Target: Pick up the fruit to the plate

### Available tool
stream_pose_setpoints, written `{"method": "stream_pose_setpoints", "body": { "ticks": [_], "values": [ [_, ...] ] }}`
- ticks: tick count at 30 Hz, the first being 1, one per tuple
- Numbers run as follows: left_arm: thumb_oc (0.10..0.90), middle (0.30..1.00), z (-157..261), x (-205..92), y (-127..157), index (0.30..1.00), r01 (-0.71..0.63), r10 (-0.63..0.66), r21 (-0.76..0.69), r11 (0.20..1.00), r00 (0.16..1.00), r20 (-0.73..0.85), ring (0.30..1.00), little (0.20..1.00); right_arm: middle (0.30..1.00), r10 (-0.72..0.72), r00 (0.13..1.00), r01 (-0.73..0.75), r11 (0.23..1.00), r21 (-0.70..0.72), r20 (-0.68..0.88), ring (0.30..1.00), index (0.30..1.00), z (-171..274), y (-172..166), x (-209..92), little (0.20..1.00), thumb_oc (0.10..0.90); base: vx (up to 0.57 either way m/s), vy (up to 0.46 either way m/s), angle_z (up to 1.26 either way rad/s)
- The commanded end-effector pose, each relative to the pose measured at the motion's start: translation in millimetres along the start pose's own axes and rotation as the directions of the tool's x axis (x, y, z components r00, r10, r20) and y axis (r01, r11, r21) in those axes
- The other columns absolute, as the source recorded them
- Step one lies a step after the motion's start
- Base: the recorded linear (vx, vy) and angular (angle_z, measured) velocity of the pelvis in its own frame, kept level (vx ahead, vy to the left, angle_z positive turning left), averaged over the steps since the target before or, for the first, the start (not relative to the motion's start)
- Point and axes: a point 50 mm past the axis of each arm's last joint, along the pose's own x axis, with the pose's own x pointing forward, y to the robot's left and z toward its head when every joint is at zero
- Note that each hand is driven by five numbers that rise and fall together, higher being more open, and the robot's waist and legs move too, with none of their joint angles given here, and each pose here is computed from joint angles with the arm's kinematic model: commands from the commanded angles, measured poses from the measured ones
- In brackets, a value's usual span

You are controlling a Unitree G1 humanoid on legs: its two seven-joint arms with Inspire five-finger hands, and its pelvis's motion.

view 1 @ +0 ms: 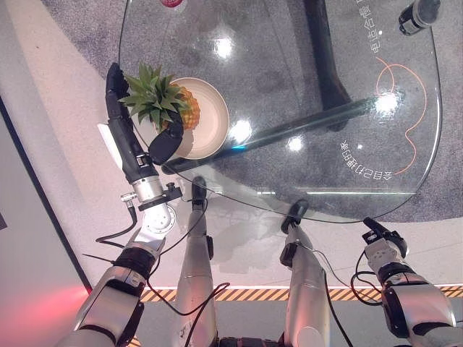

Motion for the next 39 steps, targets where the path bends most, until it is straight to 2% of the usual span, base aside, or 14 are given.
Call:
{"method": "stream_pose_setpoints", "body": {
  "ticks": [1, 16, 39],
  "values": [
    [0.8, 0.9, -5, -2, 7, 0.9, -0.051, 0.051, 0.002, 0.999, 0.998, -0.042, 0.9, 0.9, 0.9, -0.131, 0.988, 0.13, 0.991, 0.02, 0.077, 0.9, 0.9, 23, -42, 13, 0.9, 0.8, 0.0, 0.0, 0.0],
    [0.8, 0.9, -16, -10, 14, 0.9, -0.083, 0.086, 0.028, 0.996, 0.99, -0.116, 0.9, 0.9, 0.9, -0.143, 0.986, 0.142, 0.99, 0.017, 0.085, 0.9, 0.9, 27, -44, 13, 0.9, 0.8, 0.0, 0.0, 0.0],
    [0.8, 0.9, -22, -12, 22, 0.9, -0.029, 0.043, 0.098, 0.995, 0.989, -0.138, 0.9, 0.9, 0.9, -0.147, 0.983, 0.146, 0.989, 0.02, 0.108, 0.9, 0.9, 37, -49, 15, 0.9, 0.8, 0.0, 0.0, 0.0]
  ]
}}
